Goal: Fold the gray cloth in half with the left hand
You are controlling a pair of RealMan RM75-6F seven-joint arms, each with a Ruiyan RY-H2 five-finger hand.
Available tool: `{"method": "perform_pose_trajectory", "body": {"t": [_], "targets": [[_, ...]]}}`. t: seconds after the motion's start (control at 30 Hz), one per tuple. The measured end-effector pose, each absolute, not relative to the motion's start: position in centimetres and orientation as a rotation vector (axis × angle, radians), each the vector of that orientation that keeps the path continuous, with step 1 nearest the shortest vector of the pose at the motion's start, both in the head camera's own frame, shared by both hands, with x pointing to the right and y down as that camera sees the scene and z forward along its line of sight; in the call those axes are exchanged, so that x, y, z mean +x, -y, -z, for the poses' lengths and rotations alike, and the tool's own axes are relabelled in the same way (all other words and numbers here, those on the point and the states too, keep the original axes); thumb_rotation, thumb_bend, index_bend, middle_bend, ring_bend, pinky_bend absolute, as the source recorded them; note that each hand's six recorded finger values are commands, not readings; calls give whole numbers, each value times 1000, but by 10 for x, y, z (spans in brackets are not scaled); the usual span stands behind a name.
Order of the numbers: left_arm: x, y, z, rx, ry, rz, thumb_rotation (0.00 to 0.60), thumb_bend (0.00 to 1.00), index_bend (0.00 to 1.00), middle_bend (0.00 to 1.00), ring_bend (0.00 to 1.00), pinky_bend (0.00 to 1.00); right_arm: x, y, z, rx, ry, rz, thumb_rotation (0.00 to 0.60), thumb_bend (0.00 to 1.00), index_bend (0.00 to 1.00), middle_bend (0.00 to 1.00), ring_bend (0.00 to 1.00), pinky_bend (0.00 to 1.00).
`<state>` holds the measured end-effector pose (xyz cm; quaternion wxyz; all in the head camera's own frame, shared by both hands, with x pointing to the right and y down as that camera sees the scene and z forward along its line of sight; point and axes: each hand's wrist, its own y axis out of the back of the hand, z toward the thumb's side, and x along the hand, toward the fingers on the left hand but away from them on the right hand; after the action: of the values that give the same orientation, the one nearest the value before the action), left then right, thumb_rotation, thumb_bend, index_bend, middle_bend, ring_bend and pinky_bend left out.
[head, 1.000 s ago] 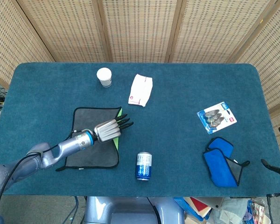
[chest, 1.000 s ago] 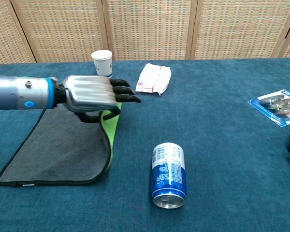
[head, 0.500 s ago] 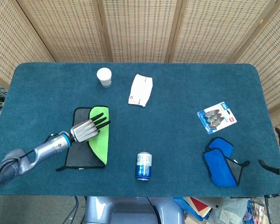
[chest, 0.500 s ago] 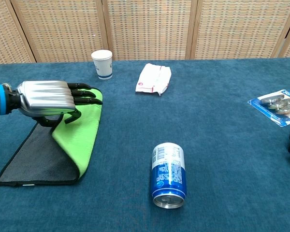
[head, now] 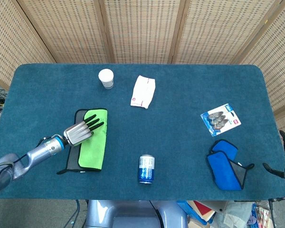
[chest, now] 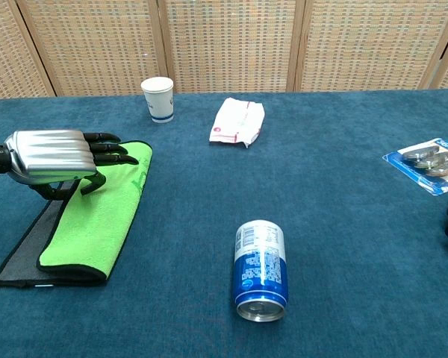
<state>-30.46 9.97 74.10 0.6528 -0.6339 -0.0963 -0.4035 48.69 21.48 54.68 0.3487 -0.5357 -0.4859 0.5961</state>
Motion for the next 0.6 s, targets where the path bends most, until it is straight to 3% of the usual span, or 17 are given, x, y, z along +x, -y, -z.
{"method": "perform_pose_trajectory", "body": {"t": [0.6], "targets": [[-327,-99,-747,-1432,221,976,600,514,603,0,0,0,487,-215,-546,-1388,1260,-1544,600,0,0,0,0,0]]}}
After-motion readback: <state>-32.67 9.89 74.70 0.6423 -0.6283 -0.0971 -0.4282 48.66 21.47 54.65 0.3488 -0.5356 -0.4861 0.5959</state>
